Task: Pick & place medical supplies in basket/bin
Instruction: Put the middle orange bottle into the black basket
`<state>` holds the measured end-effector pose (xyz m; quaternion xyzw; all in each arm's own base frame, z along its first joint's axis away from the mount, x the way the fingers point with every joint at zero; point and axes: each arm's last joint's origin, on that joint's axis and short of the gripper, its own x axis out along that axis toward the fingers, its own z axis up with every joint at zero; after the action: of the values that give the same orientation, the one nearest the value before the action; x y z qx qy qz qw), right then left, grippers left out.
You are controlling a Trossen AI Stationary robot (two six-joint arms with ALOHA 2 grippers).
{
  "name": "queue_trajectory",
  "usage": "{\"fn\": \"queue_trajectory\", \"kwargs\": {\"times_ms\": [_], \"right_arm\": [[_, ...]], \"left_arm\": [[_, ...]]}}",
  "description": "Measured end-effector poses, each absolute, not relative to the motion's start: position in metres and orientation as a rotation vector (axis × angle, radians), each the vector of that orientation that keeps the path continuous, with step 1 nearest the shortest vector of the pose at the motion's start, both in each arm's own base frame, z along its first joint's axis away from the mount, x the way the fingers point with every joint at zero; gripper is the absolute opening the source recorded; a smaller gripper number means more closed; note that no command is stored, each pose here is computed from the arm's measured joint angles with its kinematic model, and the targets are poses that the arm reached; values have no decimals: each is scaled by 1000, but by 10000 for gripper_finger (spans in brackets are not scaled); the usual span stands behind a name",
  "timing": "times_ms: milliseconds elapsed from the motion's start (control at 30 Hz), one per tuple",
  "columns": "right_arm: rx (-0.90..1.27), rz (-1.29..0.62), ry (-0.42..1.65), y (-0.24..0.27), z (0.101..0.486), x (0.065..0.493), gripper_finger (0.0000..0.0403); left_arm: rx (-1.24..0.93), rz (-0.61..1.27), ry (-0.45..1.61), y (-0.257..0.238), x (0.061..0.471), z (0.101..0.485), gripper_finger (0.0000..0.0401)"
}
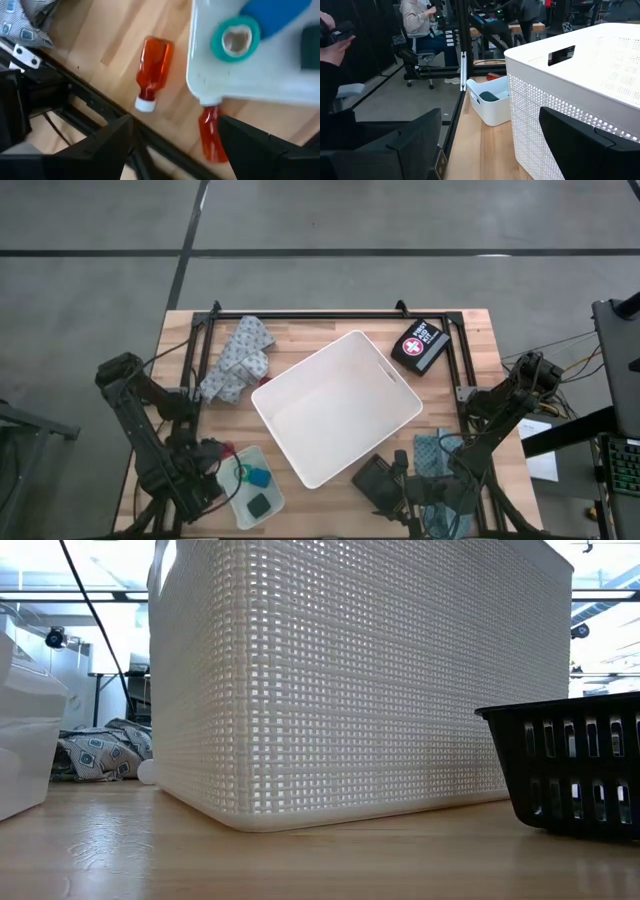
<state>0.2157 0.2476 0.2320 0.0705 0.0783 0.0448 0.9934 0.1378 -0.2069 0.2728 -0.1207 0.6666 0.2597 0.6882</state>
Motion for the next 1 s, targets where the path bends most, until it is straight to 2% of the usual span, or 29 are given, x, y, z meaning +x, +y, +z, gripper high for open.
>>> {"fn": "queue_trajectory", "kwargs": {"times_ms": [433, 800, 1000], "right_arm": [[141, 90, 157, 248, 232, 216, 329], [141, 90, 157, 248, 232, 216, 329], [141, 90, 157, 248, 232, 216, 329]], "left_arm": [[-271, 625, 1564, -189, 136, 256, 290], [-519, 632, 1534, -143, 103, 236, 290], [-645, 600, 1496, -126, 91, 209, 290]]}}
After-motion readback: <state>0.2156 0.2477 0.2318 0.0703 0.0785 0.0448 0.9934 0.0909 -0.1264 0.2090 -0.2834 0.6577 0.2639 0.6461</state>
